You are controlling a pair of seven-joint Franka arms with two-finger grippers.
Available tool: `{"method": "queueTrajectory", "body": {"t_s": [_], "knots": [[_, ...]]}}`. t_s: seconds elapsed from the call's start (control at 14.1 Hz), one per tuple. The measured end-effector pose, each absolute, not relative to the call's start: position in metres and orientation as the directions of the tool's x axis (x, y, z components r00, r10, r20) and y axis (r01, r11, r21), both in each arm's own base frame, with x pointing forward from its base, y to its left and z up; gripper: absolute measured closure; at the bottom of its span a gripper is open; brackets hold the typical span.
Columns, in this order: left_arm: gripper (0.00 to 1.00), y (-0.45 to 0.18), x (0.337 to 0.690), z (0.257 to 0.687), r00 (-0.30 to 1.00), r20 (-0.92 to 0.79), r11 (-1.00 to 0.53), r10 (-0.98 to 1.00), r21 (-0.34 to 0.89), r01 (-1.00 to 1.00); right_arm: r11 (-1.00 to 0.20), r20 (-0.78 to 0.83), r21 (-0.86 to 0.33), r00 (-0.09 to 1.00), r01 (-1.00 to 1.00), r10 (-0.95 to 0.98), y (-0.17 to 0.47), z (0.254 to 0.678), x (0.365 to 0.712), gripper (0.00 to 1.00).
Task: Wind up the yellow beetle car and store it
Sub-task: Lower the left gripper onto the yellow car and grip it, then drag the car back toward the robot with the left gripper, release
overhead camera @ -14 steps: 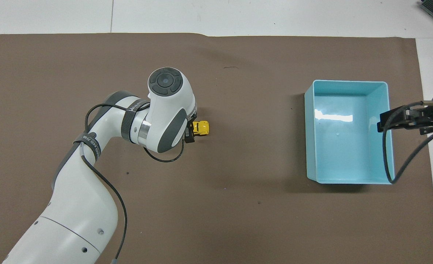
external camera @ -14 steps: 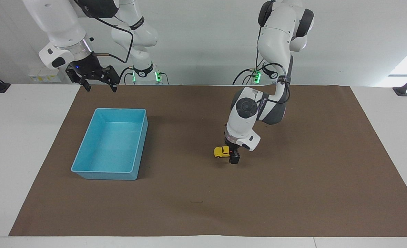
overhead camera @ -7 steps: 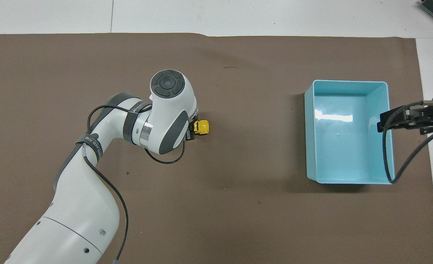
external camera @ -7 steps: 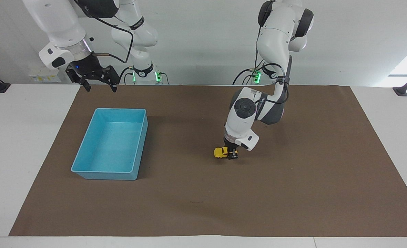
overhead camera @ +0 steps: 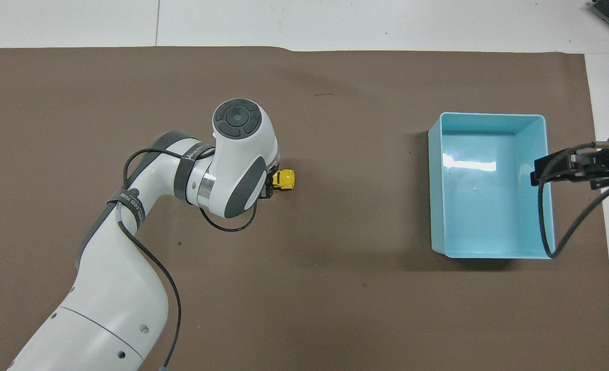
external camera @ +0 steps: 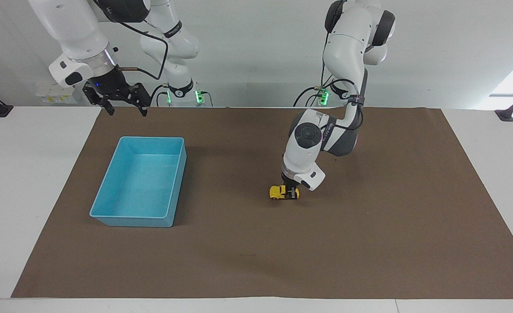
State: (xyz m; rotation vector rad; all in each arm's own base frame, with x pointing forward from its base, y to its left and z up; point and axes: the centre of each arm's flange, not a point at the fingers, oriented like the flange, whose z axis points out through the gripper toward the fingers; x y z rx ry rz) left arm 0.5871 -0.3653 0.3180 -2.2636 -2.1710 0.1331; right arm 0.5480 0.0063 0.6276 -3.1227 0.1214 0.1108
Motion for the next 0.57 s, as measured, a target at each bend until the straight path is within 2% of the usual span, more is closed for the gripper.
{"method": "queueTrajectory", "body": {"t_s": [0.57], "knots": [[0.57,-0.337,0.592,0.318,0.007,-0.045,-0.010,0.999,-0.068,0.998,-0.997,-0.071,-0.012,0.994,-0.078,-0.077,0.006,0.628,0.548,0.00]]}}
